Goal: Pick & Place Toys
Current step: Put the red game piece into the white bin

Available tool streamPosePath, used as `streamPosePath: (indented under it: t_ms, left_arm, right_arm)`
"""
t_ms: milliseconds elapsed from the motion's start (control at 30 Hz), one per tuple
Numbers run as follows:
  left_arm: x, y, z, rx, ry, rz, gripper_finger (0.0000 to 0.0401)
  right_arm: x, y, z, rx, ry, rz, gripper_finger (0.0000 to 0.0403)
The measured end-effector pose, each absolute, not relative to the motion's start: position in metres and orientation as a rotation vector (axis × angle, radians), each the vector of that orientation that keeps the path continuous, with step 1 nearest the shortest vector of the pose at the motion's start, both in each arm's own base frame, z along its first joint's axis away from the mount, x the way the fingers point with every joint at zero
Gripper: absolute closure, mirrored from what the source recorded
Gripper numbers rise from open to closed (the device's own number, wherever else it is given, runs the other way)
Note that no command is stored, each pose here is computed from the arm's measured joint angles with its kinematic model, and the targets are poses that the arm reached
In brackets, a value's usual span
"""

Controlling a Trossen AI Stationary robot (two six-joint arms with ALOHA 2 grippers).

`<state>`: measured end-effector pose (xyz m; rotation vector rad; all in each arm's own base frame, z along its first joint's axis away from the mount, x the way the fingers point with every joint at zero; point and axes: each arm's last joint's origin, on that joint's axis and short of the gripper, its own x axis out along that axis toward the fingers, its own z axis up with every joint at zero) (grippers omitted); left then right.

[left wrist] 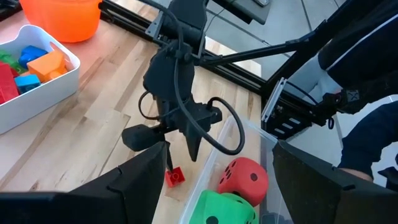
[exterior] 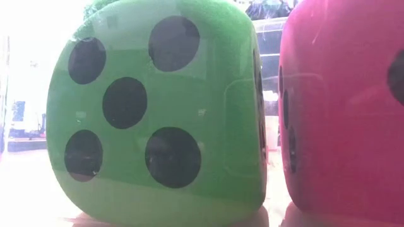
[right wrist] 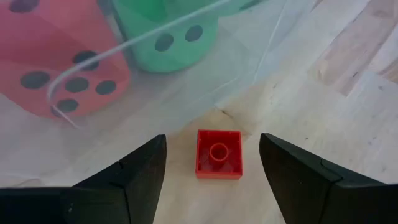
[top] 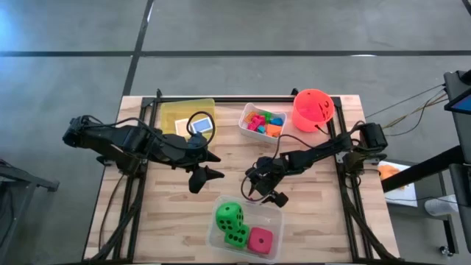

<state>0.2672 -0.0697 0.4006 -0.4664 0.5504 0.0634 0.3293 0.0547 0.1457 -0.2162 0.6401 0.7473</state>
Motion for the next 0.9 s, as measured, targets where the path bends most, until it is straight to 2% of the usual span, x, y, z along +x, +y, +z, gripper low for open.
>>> streamPosePath:
  t_ms: [567, 900]
  left_arm:
    - [0.267, -0.069, 0.400, -0.435, 0.554, 0.057, 0.0120]
    - [0.267, -0.070, 0.400, -0.434, 0.554, 0.056, 0.0120]
  right_arm:
    - [0.337, 0.057, 0.112, -0.251, 0.711, 0.673, 0.0151]
    - [0.338, 0.065, 0.113, -0.272, 0.690, 0.661, 0.0151]
